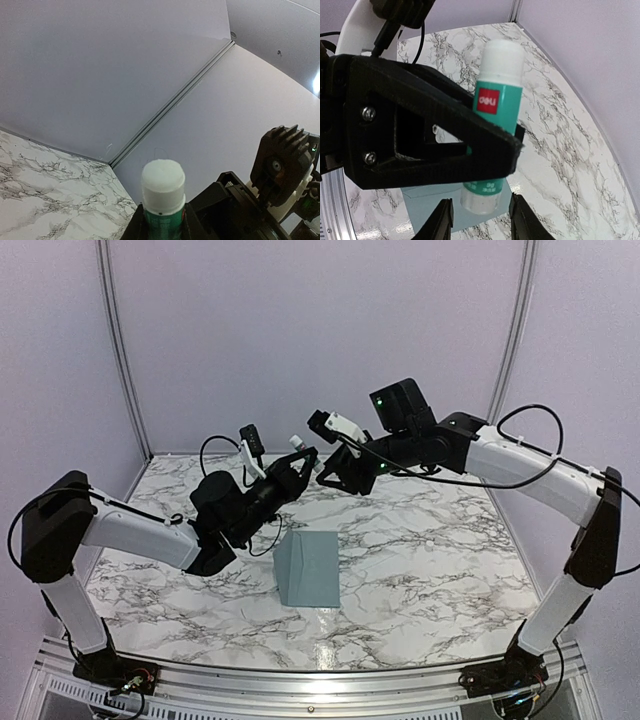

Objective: Place the letter into the envelope and seal it

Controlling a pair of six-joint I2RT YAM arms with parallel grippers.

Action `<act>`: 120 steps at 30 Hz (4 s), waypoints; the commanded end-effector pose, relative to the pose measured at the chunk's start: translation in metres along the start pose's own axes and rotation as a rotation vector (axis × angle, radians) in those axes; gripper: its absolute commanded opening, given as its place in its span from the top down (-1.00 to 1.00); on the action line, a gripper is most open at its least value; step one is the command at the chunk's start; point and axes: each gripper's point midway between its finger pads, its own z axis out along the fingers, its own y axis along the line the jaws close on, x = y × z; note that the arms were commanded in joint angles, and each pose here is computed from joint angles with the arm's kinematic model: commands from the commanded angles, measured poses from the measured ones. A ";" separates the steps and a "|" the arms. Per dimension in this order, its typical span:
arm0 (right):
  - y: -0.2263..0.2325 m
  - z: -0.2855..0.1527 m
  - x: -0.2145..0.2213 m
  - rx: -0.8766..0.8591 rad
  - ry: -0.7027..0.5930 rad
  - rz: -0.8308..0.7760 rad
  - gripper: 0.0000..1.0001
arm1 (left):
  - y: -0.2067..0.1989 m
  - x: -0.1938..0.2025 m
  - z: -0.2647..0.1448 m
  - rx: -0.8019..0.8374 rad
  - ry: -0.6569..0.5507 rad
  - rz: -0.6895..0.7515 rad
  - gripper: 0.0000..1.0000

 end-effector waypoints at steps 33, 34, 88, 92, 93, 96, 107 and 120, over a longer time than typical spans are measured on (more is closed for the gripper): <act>0.051 -0.072 -0.035 -1.041 -0.265 0.457 0.57 | -0.015 0.000 0.001 0.058 0.017 -0.012 1.00; 0.047 -0.068 -0.032 -1.010 -0.275 0.451 0.50 | -0.016 -0.002 0.001 0.058 0.013 -0.011 1.00; 0.003 0.016 -0.031 -0.077 -0.050 0.007 0.25 | -0.001 -0.005 -0.002 -0.003 -0.020 -0.037 1.00; 0.004 0.017 -0.031 -0.085 -0.050 0.012 0.57 | -0.001 -0.005 -0.002 -0.001 -0.019 -0.038 1.00; 0.004 0.018 -0.031 -0.089 -0.049 0.015 0.64 | -0.002 -0.005 -0.002 0.000 -0.019 -0.039 1.00; 0.006 0.018 -0.031 -0.099 -0.051 0.019 0.82 | 0.000 -0.004 -0.003 -0.004 -0.017 -0.040 0.99; -0.014 0.003 -0.009 -0.101 -0.035 0.063 0.91 | 0.020 -0.017 -0.047 -0.176 0.048 0.123 -0.15; 0.040 0.002 0.045 -0.421 0.072 0.181 0.91 | -0.004 -0.011 -0.112 -0.193 0.730 1.202 0.23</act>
